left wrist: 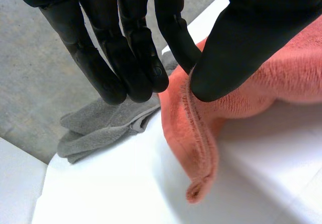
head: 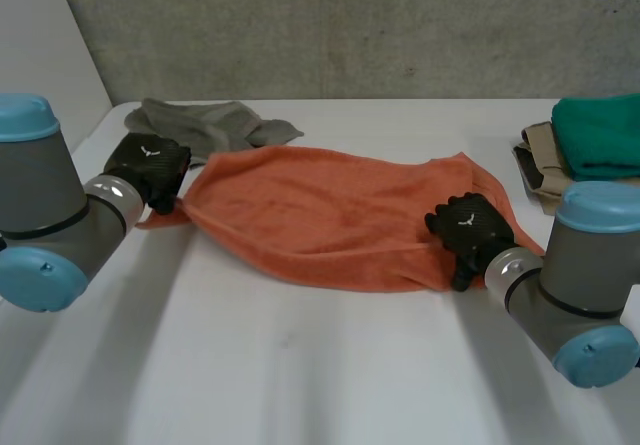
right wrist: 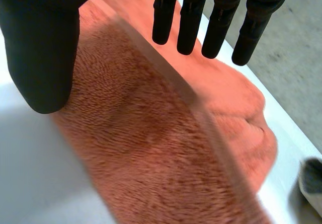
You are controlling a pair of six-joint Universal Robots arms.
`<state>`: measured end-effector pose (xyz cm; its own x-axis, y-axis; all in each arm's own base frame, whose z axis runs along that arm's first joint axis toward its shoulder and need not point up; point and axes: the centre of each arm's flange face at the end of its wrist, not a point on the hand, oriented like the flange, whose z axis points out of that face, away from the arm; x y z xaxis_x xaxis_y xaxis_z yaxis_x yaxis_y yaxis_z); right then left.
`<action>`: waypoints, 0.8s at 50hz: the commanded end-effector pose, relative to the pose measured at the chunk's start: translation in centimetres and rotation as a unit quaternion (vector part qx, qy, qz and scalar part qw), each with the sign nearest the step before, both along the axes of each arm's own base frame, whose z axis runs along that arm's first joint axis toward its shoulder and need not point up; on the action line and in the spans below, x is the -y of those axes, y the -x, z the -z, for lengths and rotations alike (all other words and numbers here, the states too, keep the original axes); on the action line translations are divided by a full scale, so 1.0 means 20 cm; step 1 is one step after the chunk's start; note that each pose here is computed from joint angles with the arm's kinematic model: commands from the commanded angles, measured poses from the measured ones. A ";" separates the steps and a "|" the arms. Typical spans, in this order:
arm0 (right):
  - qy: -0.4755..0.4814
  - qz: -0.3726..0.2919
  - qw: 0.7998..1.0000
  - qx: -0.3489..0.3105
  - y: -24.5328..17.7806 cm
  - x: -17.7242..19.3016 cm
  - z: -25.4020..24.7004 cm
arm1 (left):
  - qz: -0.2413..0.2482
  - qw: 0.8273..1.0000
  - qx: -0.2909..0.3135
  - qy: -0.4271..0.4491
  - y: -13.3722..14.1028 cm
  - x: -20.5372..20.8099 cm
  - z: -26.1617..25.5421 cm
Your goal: Fold the laundry.
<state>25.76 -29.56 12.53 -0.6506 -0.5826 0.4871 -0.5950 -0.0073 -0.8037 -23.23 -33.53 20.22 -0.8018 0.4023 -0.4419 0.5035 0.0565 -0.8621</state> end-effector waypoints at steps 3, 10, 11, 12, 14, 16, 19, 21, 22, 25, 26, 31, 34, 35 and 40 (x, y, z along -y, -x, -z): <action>-0.011 0.031 0.997 0.075 0.07 0.00 -0.45 | -0.008 0.999 -0.029 0.030 -0.04 -0.05 -0.18; -0.061 0.043 0.993 0.088 0.12 0.10 -0.53 | -0.009 0.999 -0.032 0.021 -0.08 -0.09 -0.18; -0.064 0.041 0.994 0.080 0.12 0.12 -0.53 | -0.009 0.999 -0.032 0.020 -0.09 -0.09 -0.17; -0.071 0.037 0.995 0.055 0.13 0.15 -0.51 | -0.008 0.999 -0.032 0.018 -0.09 -0.10 -0.17; -0.081 0.034 0.996 0.022 0.15 0.18 -0.50 | -0.007 0.999 -0.033 0.016 -0.10 -0.11 -0.17; -0.095 0.029 0.994 -0.035 0.18 0.22 -0.46 | -0.005 0.999 -0.033 0.014 -0.10 -0.11 -0.17; -0.116 0.035 0.987 -0.102 0.21 0.25 -0.43 | -0.005 0.999 -0.033 0.012 -0.11 -0.11 -0.16; -0.131 0.047 0.982 -0.127 0.23 0.26 -0.40 | -0.006 0.999 -0.034 0.011 -0.12 -0.10 -0.16; -0.139 0.054 0.980 -0.134 0.25 0.26 -0.39 | -0.006 0.999 -0.034 0.011 -0.12 -0.10 -0.16; -0.171 0.085 0.972 -0.138 0.28 0.26 -0.35 | -0.008 0.999 -0.032 0.009 -0.12 -0.10 -0.15; -0.181 0.093 0.971 -0.127 0.29 0.25 -0.34 | -0.008 0.999 -0.031 0.008 -0.13 -0.10 -0.14; -0.215 0.105 0.968 -0.082 0.30 0.19 -0.32 | -0.009 1.000 -0.028 0.000 -0.12 -0.09 -0.11; -0.220 0.102 0.969 -0.056 0.31 0.15 -0.32 | -0.011 1.000 -0.027 -0.005 -0.13 -0.08 -0.10; -0.218 0.099 0.970 -0.049 0.31 0.14 -0.31 | -0.012 1.000 -0.026 -0.007 -0.13 -0.08 -0.09; -0.200 0.104 0.974 -0.038 0.32 0.11 -0.27 | -0.014 1.000 -0.024 -0.012 -0.13 -0.07 -0.07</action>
